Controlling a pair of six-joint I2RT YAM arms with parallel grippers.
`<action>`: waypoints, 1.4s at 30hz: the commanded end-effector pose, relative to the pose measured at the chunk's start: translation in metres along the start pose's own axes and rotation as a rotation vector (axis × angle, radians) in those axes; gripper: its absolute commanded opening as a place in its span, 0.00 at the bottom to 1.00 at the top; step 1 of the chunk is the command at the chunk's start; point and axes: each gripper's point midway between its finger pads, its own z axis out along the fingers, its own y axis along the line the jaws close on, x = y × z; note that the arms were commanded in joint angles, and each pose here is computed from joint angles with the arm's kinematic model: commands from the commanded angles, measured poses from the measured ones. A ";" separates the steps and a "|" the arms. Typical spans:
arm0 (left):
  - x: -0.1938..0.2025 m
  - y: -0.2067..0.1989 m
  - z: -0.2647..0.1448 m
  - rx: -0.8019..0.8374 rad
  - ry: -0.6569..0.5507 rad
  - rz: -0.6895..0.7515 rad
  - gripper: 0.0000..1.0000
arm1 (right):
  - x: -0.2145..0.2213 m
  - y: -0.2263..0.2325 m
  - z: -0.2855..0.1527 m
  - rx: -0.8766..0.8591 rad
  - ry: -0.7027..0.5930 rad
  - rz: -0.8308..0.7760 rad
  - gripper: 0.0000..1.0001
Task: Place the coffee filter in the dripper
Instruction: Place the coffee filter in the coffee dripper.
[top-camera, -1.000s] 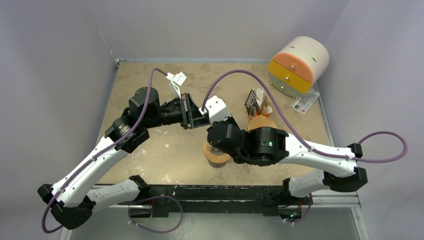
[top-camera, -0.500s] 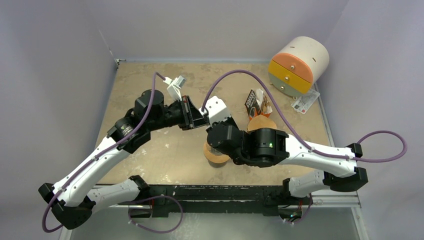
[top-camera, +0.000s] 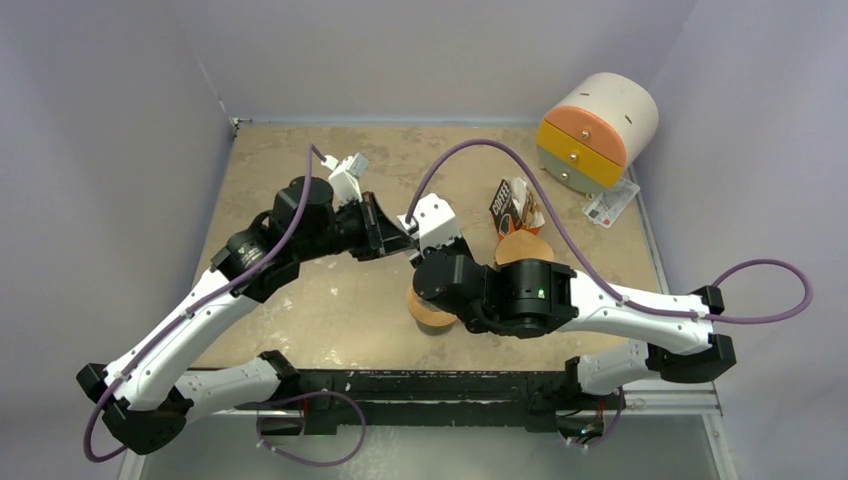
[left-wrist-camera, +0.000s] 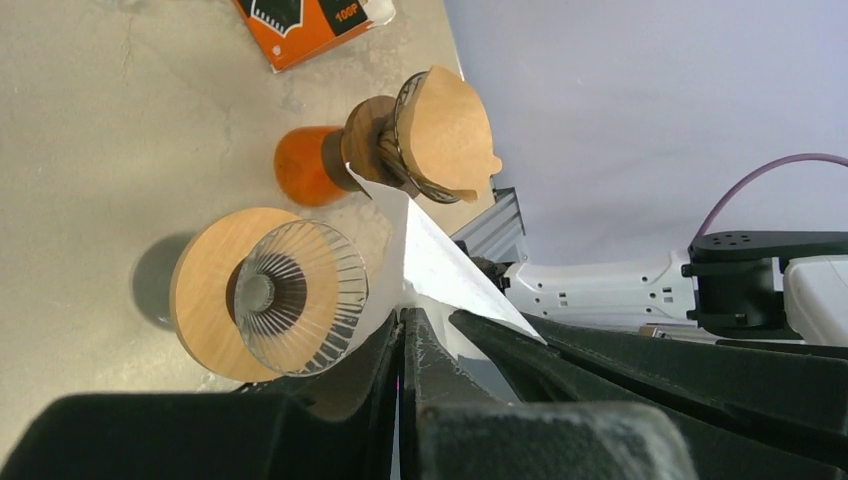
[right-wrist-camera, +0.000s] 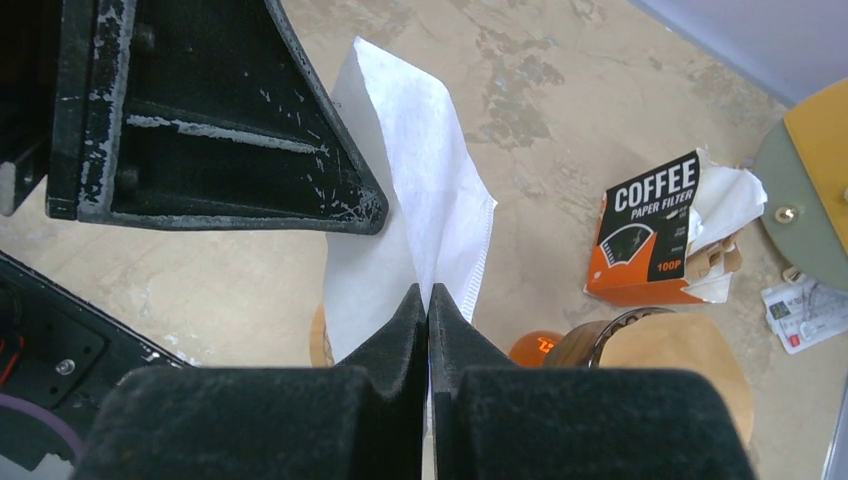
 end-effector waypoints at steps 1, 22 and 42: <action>0.004 0.000 -0.002 -0.034 0.032 0.020 0.00 | 0.005 -0.001 0.001 0.041 0.018 0.054 0.00; 0.015 0.006 0.010 -0.079 0.052 -0.030 0.00 | 0.025 0.029 0.013 0.045 -0.002 0.149 0.00; 0.026 0.025 0.022 -0.228 0.094 -0.016 0.00 | 0.017 0.037 0.025 0.174 -0.145 0.150 0.00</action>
